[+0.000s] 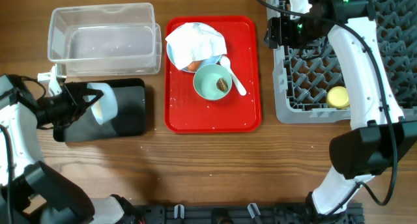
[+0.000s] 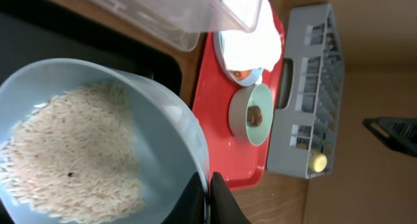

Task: Sort waste into correct bins and load items into the dishwasher rack
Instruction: 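Tip the rice bowl over the black tray to pour out rice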

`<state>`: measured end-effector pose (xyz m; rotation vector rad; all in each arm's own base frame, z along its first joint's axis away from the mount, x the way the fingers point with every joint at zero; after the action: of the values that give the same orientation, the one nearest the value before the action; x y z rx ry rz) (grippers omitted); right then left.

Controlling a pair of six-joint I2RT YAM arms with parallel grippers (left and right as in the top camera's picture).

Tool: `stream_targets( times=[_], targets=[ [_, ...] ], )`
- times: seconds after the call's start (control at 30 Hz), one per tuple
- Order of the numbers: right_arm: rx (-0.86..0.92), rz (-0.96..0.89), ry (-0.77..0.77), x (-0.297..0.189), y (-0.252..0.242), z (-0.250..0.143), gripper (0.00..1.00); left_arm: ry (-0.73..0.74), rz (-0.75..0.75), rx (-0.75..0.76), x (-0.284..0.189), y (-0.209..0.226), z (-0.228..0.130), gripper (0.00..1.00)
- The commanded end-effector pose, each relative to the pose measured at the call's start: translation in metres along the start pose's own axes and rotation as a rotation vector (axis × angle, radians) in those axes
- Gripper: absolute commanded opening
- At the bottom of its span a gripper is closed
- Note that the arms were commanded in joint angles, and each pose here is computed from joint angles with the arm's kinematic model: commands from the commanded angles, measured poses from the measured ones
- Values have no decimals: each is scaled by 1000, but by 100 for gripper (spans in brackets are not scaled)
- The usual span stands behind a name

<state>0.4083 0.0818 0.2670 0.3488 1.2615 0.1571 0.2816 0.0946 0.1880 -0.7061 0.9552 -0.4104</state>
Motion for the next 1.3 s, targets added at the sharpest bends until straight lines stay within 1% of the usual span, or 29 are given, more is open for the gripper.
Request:
stream_targets(
  times=[0.0, 0.13, 0.23, 0.43, 0.57, 0.83, 0.93, 1.03, 1.17, 1.27],
  targets=[
    [-11, -9, -7, -3, -2, -1, 82, -56, -120, 57, 5, 1, 9, 4],
    [-25, -9, -6, -3, -2, -1, 82, -86, -199, 44, 12, 8, 15, 4],
    [-24, -9, -5, -3, -2, -1, 82, -85, -227, 30, 17, 17, 14, 4],
    [-20, -13, 9, -3, -2, -4, 82, -129, -312, -51, 13, 27, 15, 4],
    [-19, -14, 11, -3, -2, -4, 82, -150, -360, -115, 5, 24, 13, 4],
    [-17, -14, 11, -3, -3, -4, 82, -171, -434, -162, 0, 16, 13, 4],
    [-17, -13, 11, -3, -2, -4, 82, -216, -514, -166, -5, 8, 19, 4],
    [-16, -14, 12, -3, -3, -4, 82, -215, -521, -179, -5, 7, 18, 4],
    [-16, -13, 12, -3, -2, -4, 82, -240, -588, -216, -10, 0, 20, 4],
    [-16, -13, 12, -3, -2, -4, 82, -238, -601, -241, -11, -2, 19, 4]
  ],
)
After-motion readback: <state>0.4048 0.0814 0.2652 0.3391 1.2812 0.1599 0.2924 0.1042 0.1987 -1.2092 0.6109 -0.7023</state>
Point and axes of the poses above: each gripper's point midway between its finger pads, its own x axis out along the fingers, its own y axis along the line the jaws close on, z = x × y, the point moved 6 cm from there along -x, back along the fingers, and after that the axes turned 13 degrees about x, right-handed, at the moved point
